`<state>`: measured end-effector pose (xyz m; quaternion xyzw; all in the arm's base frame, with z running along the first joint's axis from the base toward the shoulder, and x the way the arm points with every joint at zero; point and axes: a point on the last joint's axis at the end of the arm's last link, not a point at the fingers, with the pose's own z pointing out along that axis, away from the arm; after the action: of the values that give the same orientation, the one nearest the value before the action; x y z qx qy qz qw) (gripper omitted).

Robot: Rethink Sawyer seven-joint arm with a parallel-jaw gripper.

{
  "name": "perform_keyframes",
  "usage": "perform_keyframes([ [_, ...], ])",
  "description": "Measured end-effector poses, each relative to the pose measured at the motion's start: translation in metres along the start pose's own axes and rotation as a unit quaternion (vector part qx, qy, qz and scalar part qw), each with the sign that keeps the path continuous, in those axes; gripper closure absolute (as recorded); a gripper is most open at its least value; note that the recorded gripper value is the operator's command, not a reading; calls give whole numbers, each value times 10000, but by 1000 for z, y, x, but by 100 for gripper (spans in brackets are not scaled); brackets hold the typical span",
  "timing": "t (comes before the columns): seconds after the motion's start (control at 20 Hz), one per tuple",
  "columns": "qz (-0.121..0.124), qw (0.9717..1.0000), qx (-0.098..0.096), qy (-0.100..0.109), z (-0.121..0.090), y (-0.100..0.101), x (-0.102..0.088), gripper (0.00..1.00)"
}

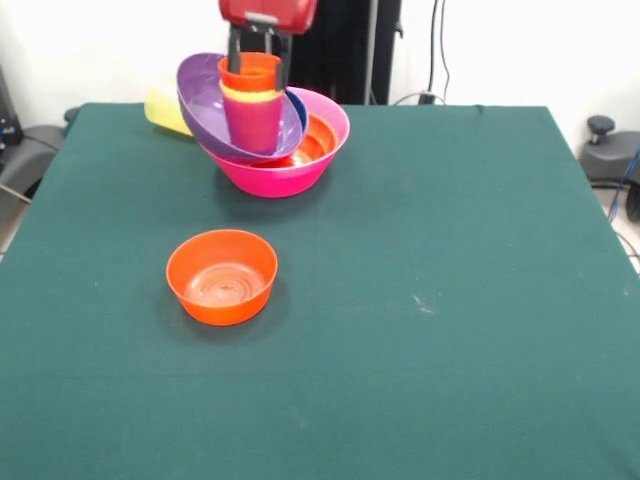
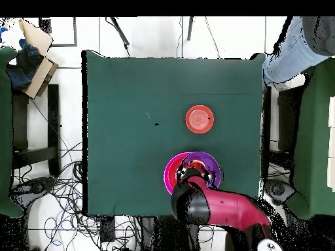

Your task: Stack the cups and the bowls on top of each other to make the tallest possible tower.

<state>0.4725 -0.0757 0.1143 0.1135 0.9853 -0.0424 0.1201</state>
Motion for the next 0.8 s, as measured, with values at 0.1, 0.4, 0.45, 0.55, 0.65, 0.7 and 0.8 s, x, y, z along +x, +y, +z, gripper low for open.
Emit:
perform_keyframes([
  [0.1, 100, 9999, 28, -20, -13, -6, -10, 0],
  [0.4, 383, 9992, 86, -71, -56, -15, -40, 0],
  [0.45, 419, 9991, 90, -76, -62, -16, -44, 0],
  [0.55, 453, 9989, 95, -94, -74, -16, -51, 0],
  [0.65, 429, 9989, 91, -142, -87, -12, -58, 0],
  [0.7, 419, 9990, 88, -158, -89, -10, -59, 0],
  [0.8, 390, 9990, 79, -200, -95, -7, -63, 0],
])
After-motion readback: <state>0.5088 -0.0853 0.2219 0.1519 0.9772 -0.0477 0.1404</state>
